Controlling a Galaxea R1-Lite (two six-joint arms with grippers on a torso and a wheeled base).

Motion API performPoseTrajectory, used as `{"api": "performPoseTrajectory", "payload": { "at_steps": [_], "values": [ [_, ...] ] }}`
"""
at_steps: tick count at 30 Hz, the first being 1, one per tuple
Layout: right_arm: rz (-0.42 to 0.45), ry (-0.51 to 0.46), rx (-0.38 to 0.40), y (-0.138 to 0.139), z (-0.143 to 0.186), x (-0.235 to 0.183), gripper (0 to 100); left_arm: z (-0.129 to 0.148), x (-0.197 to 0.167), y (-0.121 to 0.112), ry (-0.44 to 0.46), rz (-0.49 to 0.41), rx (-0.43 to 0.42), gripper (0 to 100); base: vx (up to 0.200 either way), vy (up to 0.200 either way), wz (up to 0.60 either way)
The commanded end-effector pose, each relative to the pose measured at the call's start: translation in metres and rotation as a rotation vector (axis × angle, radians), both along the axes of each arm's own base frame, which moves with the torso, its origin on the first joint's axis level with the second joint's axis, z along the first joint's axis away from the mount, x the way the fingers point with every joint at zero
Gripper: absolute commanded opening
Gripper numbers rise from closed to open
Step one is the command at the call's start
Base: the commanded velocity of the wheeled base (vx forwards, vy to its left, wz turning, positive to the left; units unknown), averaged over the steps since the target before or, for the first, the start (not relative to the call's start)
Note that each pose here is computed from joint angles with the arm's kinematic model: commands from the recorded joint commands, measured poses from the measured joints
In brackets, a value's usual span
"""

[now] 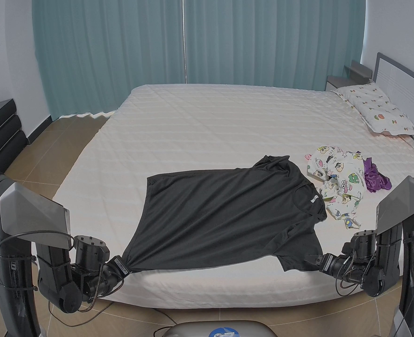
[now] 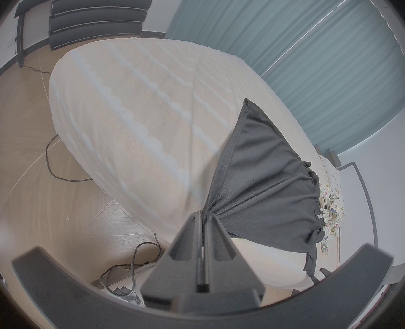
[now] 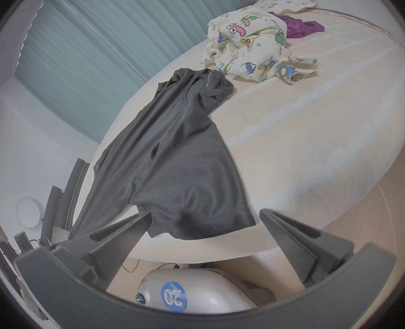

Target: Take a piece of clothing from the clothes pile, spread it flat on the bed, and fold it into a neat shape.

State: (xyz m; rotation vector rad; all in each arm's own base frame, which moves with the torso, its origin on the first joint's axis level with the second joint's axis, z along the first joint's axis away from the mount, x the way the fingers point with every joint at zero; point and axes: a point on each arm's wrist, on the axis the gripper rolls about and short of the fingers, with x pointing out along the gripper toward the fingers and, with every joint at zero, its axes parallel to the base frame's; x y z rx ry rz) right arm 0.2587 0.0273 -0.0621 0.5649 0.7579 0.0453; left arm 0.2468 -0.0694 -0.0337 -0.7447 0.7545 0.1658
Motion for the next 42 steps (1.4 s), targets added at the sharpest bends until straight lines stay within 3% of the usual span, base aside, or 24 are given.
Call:
{"api": "performPoseTrajectory", "payload": {
  "at_steps": [1,18,22,32,38,42],
  "values": [
    [0.003,-0.005,-0.001,0.001,-0.003,0.001,0,0.0,0.0,0.0,0.001,0.001,0.001,0,0.0,0.0,0.0],
    [-0.1,0.063,-0.043,-0.031,0.027,-0.044,0,0.0,0.003,-0.001,-0.012,-0.003,0.002,0,0.0,0.0,0.0],
    [-0.127,0.079,-0.066,-0.041,0.028,-0.047,0,-0.002,0.002,0.0,-0.005,-0.033,0.038,0,0.0,0.0,0.0],
    [-0.103,0.212,-0.08,-0.036,0.038,-0.064,0,-0.01,-0.006,0.002,0.036,-0.084,0.119,0,0.0,0.0,0.0],
    [-0.099,0.299,-0.13,-0.028,0.046,-0.077,0,-0.015,-0.007,0.003,0.053,-0.105,0.15,0,0.0,0.0,0.0],
    [-0.071,0.302,-0.143,-0.02,0.053,-0.082,0,-0.017,-0.007,0.003,0.056,-0.106,0.155,0,0.0,0.0,0.0]
  ]
}}
